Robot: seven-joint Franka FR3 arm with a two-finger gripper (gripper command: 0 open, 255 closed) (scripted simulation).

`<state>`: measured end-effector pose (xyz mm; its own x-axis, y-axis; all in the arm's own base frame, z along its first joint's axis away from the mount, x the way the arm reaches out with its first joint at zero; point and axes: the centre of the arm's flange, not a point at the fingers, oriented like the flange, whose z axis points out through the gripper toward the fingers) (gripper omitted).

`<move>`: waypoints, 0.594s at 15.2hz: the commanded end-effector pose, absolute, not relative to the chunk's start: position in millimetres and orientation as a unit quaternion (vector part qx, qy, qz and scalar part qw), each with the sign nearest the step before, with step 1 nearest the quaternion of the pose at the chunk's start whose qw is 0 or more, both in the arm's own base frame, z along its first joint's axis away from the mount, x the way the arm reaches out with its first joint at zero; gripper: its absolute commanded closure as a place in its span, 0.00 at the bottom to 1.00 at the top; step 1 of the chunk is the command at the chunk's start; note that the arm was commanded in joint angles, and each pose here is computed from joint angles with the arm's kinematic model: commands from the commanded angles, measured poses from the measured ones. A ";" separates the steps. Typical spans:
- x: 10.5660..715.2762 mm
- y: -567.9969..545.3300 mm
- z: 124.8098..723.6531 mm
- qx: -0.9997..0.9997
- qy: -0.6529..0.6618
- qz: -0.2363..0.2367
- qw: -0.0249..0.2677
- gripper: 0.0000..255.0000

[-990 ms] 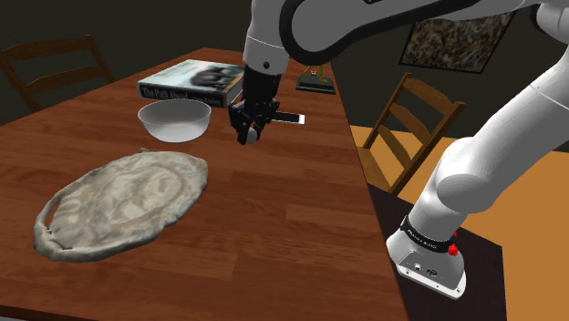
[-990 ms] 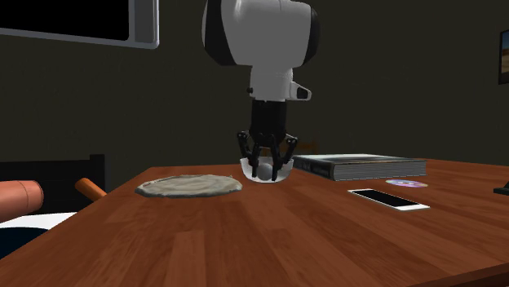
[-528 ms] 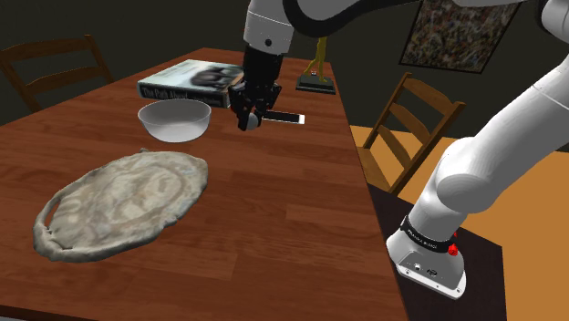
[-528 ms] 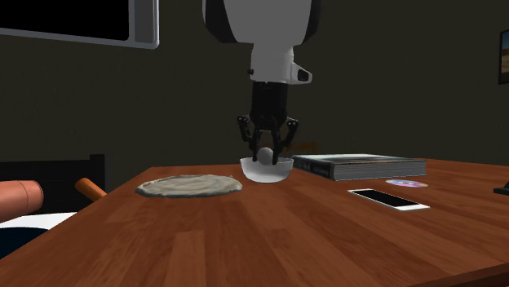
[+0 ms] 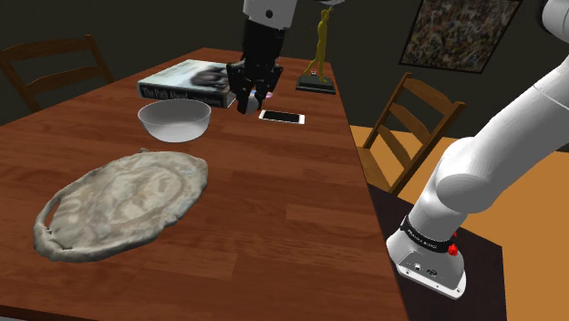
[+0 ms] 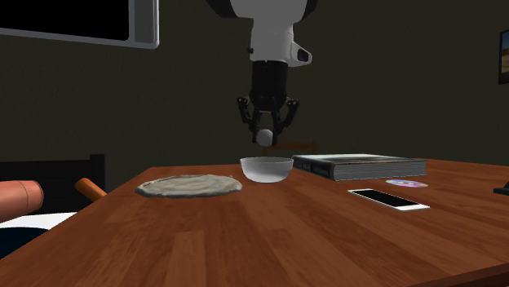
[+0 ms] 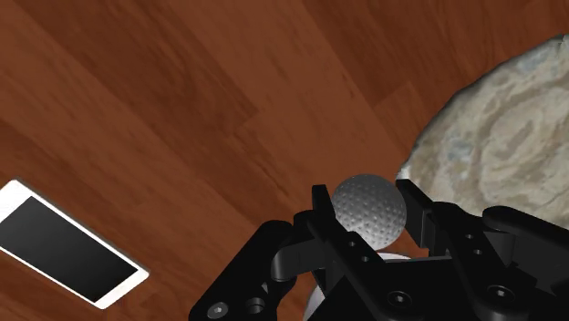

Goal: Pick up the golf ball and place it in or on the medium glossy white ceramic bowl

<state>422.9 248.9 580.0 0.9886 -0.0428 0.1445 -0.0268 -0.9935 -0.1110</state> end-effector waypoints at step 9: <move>513.3 270.1 596.8 -0.996 0.017 -0.073 0.054 1.00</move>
<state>500.7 267.8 596.6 0.9886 -0.0423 0.1442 -0.0263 -0.9935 -0.1108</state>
